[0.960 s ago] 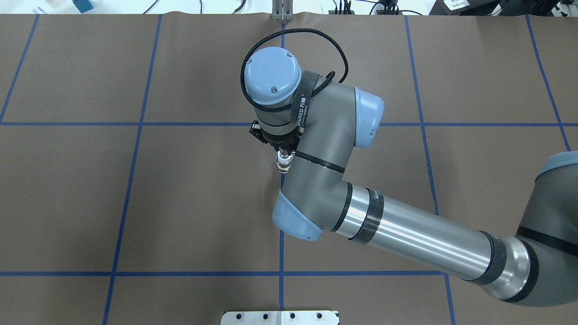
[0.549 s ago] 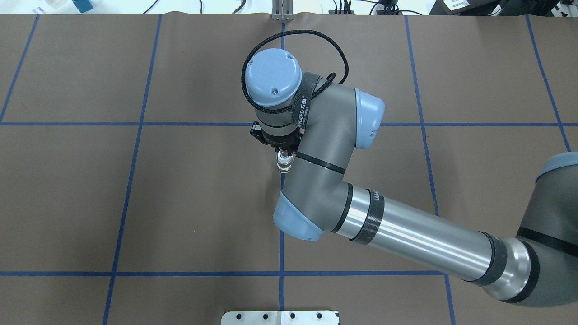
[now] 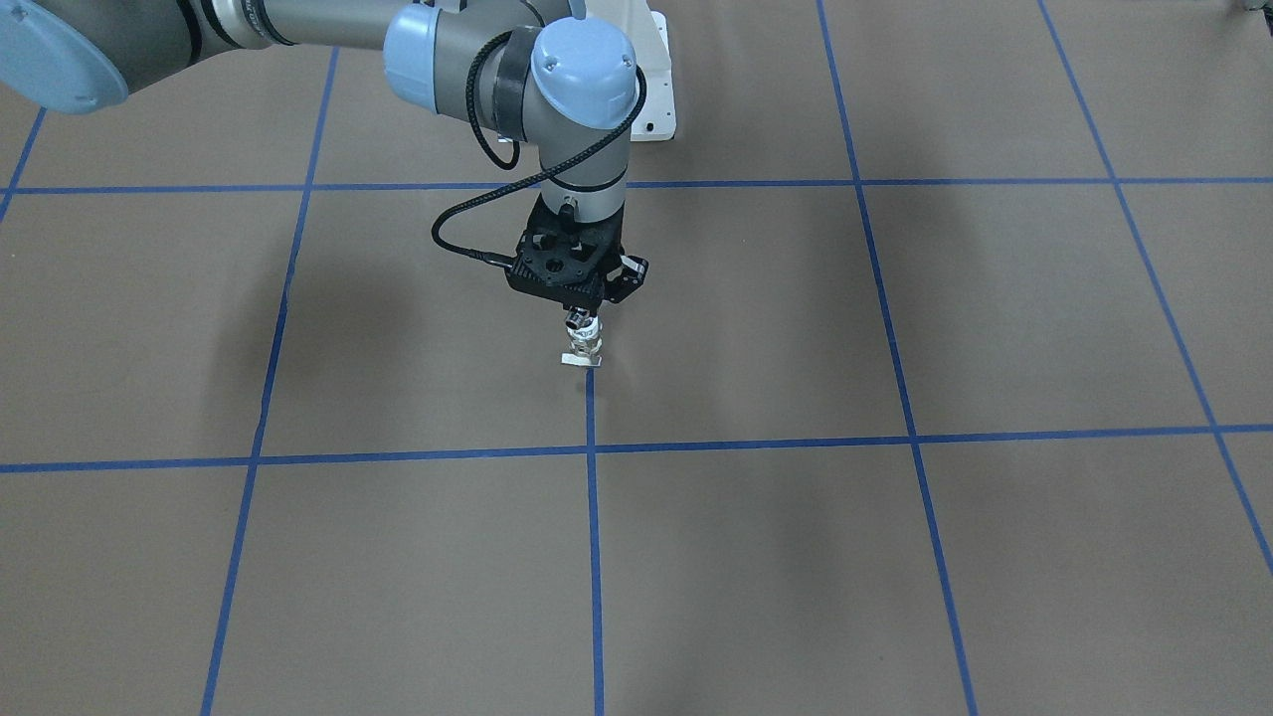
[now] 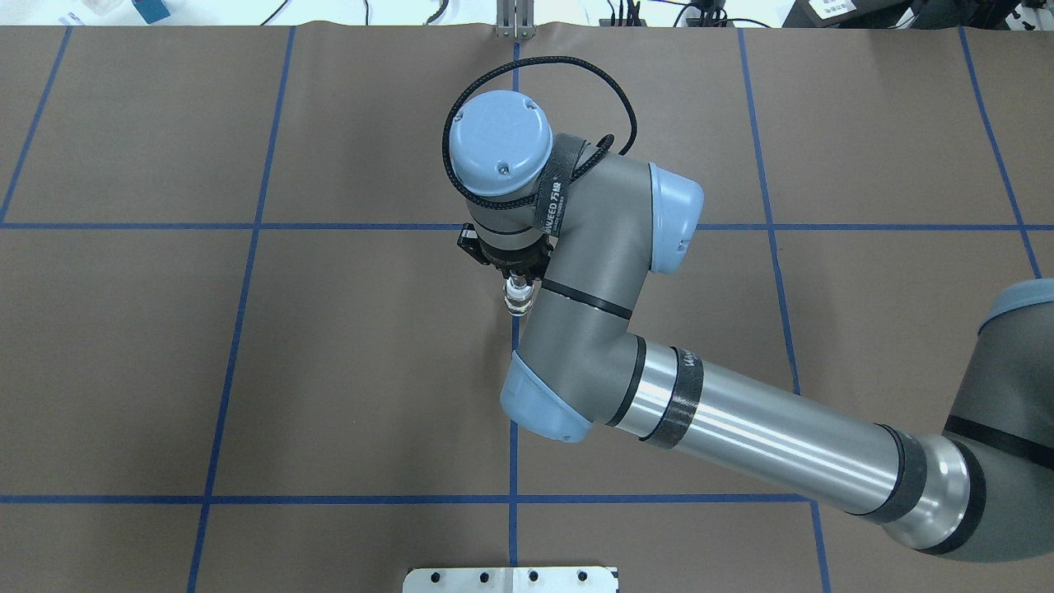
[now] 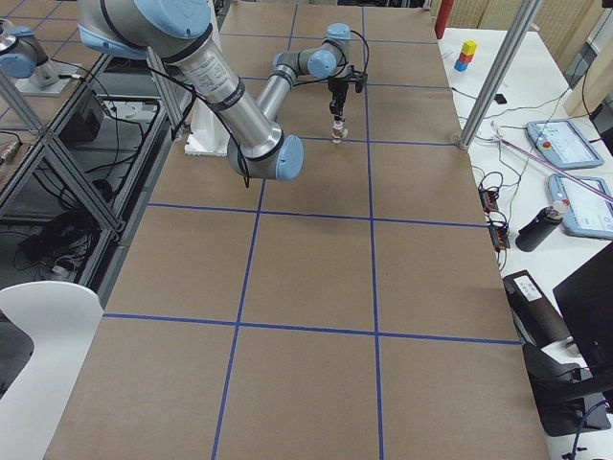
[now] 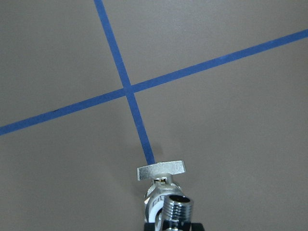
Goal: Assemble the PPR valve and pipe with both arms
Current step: 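Open the right gripper and lift it away from the assembly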
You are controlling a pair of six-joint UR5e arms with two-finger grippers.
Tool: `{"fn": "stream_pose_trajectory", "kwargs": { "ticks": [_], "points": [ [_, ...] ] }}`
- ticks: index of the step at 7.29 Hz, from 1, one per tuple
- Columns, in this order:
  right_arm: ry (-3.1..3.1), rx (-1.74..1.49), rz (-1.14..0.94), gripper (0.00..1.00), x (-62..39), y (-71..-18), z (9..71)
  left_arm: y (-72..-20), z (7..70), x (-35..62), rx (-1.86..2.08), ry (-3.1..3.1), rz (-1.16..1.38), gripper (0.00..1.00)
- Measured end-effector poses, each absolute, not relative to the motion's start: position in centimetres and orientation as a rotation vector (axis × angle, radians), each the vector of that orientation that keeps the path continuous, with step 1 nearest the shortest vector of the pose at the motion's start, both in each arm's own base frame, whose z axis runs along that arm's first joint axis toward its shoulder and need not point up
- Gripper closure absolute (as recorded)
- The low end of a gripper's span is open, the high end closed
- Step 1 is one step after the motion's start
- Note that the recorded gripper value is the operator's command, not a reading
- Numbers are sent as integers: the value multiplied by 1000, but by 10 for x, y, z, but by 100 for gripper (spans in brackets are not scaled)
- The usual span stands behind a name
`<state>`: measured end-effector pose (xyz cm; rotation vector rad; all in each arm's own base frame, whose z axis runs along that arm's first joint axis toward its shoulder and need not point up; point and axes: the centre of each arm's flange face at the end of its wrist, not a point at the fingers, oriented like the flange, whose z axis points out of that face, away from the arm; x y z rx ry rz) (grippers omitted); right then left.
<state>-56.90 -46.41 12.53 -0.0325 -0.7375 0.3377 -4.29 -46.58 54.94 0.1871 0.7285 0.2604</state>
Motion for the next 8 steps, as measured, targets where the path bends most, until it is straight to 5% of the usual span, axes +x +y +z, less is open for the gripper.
{"fn": "stream_pose_trajectory", "kwargs": {
  "ticks": [8],
  "points": [
    [-786, 9, 323, 0, -523, -470, 124, -466, 552, -42, 181, 729, 259, 0]
  ]
}}
